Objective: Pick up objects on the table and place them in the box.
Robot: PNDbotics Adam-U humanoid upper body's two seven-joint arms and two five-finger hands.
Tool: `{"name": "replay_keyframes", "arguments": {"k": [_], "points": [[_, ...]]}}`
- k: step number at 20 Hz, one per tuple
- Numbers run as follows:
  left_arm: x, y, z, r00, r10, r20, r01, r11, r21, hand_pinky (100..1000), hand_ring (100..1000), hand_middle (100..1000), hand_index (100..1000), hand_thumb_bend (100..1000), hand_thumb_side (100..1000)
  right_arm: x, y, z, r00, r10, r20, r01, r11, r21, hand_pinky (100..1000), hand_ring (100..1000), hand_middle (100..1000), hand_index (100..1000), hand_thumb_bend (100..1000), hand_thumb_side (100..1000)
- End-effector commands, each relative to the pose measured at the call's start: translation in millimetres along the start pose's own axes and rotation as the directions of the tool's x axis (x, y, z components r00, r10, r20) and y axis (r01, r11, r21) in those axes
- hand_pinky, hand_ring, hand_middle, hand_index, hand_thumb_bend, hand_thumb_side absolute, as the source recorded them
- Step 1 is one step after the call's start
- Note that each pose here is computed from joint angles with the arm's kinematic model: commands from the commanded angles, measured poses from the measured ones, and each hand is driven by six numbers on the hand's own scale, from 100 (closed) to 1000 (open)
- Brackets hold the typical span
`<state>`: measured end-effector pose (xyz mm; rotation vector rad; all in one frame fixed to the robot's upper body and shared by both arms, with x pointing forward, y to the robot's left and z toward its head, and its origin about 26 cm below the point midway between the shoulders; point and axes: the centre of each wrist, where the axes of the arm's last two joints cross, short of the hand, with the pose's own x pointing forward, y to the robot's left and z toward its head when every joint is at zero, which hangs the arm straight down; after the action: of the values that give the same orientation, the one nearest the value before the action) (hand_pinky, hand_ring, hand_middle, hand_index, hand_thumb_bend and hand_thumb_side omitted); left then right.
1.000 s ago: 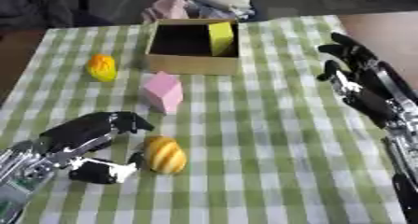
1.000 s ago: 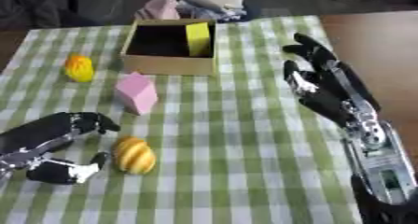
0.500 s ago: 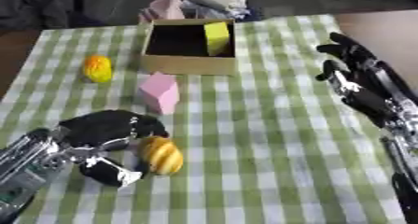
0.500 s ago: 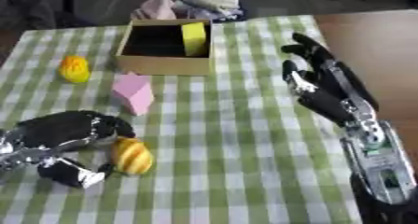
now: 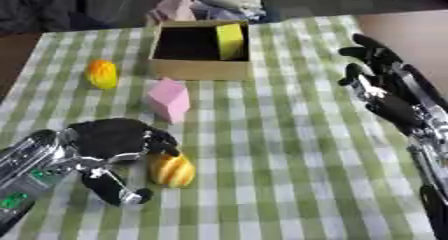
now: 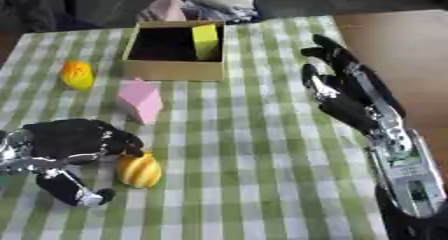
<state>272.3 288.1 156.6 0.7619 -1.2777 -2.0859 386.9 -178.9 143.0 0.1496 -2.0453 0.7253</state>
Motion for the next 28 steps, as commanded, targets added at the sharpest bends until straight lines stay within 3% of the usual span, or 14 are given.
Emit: {"name": "replay_keyframes", "arguments": {"k": [1, 10, 18, 22, 25, 28], "points": [[1, 7.3, 2, 0.997, -0.073, -0.017, 0.073, 0.997, 0.004, 840, 840, 889, 927, 387, 399, 7, -6.0, -4, 1.0, 0.021, 0.021, -0.02, 1.0, -0.013, 677, 1000, 828, 976, 100, 470], [6, 8.0, -5, 0.994, -0.109, -0.027, 0.108, 0.993, -0.04, 835, 822, 852, 900, 396, 417, 8, -5.2, -5, 1.0, 0.012, 0.027, -0.012, 1.0, -0.013, 677, 1000, 828, 976, 100, 470], [-4, -7.6, -18, 0.987, -0.135, -0.089, 0.136, 0.991, 0.005, 824, 810, 854, 891, 422, 430, 7, -4.1, -5, 1.0, 0.006, 0.028, -0.006, 1.0, -0.013, 677, 1000, 828, 976, 100, 470], [-8, -20.4, -25, 0.985, -0.14, -0.102, 0.145, 0.988, 0.044, 770, 730, 772, 823, 342, 387, 8, -4.0, -5, 1.0, 0.004, 0.03, -0.004, 1.0, -0.014, 677, 1000, 828, 976, 100, 470], [-10, -23.8, -26, 0.986, -0.127, -0.103, 0.137, 0.986, 0.096, 707, 602, 635, 713, 208, 323, 8, -4.0, -5, 1.0, 0.003, 0.03, -0.003, 1.0, -0.016, 677, 1000, 828, 976, 100, 470], [-10, -22.3, -22, 0.99, -0.093, -0.102, 0.108, 0.982, 0.157, 681, 542, 561, 645, 126, 296, 8, -4.7, -5, 1.0, 0.003, 0.03, -0.003, 1.0, -0.021, 677, 1000, 828, 976, 100, 470]]}}
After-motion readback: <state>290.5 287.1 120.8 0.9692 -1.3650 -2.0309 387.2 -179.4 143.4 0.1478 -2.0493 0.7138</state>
